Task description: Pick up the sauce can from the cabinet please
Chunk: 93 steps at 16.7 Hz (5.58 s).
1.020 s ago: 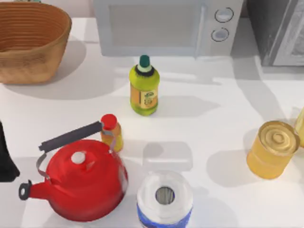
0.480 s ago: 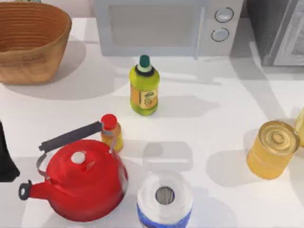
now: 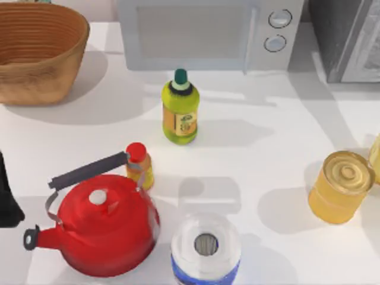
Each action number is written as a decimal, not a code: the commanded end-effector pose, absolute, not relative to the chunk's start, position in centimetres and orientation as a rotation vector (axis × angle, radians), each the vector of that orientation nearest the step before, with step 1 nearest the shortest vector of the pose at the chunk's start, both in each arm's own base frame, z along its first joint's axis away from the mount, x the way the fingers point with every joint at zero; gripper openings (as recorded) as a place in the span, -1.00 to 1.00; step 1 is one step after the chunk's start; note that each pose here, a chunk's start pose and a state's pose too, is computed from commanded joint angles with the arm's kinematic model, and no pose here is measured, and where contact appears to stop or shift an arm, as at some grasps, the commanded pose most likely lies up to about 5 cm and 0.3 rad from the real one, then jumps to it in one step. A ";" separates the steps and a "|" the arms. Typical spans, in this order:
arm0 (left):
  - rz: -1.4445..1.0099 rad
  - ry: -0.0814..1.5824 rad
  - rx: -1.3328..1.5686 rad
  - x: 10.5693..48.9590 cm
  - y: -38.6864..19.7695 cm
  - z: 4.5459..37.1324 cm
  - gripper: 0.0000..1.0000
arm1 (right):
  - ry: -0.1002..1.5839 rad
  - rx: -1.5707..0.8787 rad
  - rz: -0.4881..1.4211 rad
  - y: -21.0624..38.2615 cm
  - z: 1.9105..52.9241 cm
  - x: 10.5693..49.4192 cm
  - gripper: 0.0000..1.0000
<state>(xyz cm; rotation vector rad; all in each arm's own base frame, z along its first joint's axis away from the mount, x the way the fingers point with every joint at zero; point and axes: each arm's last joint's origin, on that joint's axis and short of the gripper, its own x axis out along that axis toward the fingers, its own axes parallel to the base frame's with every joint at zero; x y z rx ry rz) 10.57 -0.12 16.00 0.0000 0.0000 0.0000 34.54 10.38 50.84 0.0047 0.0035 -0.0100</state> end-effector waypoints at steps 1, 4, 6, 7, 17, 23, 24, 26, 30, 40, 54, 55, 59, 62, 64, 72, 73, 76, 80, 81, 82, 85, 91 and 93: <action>0.000 0.000 0.000 10.6 -0.1 16.0 1.00 | 0.003 0.005 -0.010 10.4 50.8 34.5 0.40; 0.000 0.000 0.000 10.6 -0.1 16.0 1.00 | 0.003 0.005 -0.010 10.4 50.8 34.5 -0.06; 0.000 0.000 0.000 10.6 -0.1 16.0 1.00 | 0.003 0.005 -0.010 10.4 50.8 34.5 -0.36; 0.000 0.000 0.000 10.6 -0.1 16.0 1.00 | 0.003 0.005 -0.010 10.4 50.8 34.5 -0.51; 0.000 0.000 0.000 10.6 -0.1 16.0 1.00 | 0.003 0.005 -0.010 10.4 50.8 34.5 -1.00; 0.000 0.000 0.000 10.6 -0.1 16.0 1.00 | 0.004 0.009 -0.013 11.4 52.5 31.0 -1.00; 0.000 0.000 0.000 10.6 -0.1 16.0 1.00 | 0.007 0.009 -0.014 11.8 53.2 29.2 -1.00; 0.000 0.000 0.000 10.6 -0.1 16.0 1.00 | 0.011 0.006 -0.013 12.0 54.8 24.7 -1.00; 0.000 0.000 0.000 10.6 -0.1 16.0 1.00 | 0.004 0.006 -0.008 10.8 56.7 17.2 -1.00; 0.000 0.000 0.000 10.6 -0.1 16.0 1.00 | -0.011 0.025 0.026 9.3 56.2 15.7 -1.00; 0.000 0.000 0.000 10.6 -0.1 16.0 1.00 | 0.110 0.010 0.109 1.9 29.4 11.4 -1.00; 0.000 0.000 0.000 10.6 -0.1 16.0 1.00 | 0.105 0.011 0.099 1.5 26.9 11.2 -1.00; 0.000 0.000 0.000 10.6 -0.1 16.0 1.00 | 0.051 0.008 0.047 0.5 19.6 10.6 -1.00; 0.000 0.000 0.000 10.6 -0.1 16.0 1.00 | 0.011 0.002 0.011 0.0 16.7 10.5 -1.00; 0.000 0.000 0.000 10.6 -0.1 16.0 1.00 | 0.000 0.000 0.000 -0.1 16.0 10.6 -1.00; 0.000 0.000 0.000 10.6 -0.1 16.0 1.00 | -0.007 0.001 0.032 0.1 16.6 10.7 -1.00; 0.000 0.000 0.000 10.6 -0.1 16.0 1.00 | -0.020 0.000 0.056 0.3 17.2 10.9 -1.00; 0.000 0.000 0.000 10.6 -0.1 16.0 1.00 | -0.055 -0.004 0.137 0.8 19.1 11.7 -1.00; 0.000 0.000 0.000 10.6 -0.1 16.0 1.00 | -0.105 -0.019 0.249 1.5 21.6 13.4 -1.00; 0.000 0.000 0.000 10.6 -0.1 16.0 1.00 | -0.119 -0.024 0.277 1.7 22.3 13.9 -1.00; 0.000 0.000 0.000 10.6 -0.1 16.0 1.00 | -0.134 -0.030 0.304 1.9 22.8 14.4 -1.00; 0.000 0.000 0.000 10.6 -0.1 16.0 1.00 | -0.176 -0.048 0.381 2.5 24.3 16.1 -1.00; 0.000 0.000 0.000 10.6 -0.1 16.0 1.00 | -0.223 -0.073 0.503 3.6 25.6 20.1 -1.00; 0.000 0.000 0.000 10.6 -0.1 16.0 1.00 | -0.230 -0.078 0.532 3.8 25.6 21.5 -1.00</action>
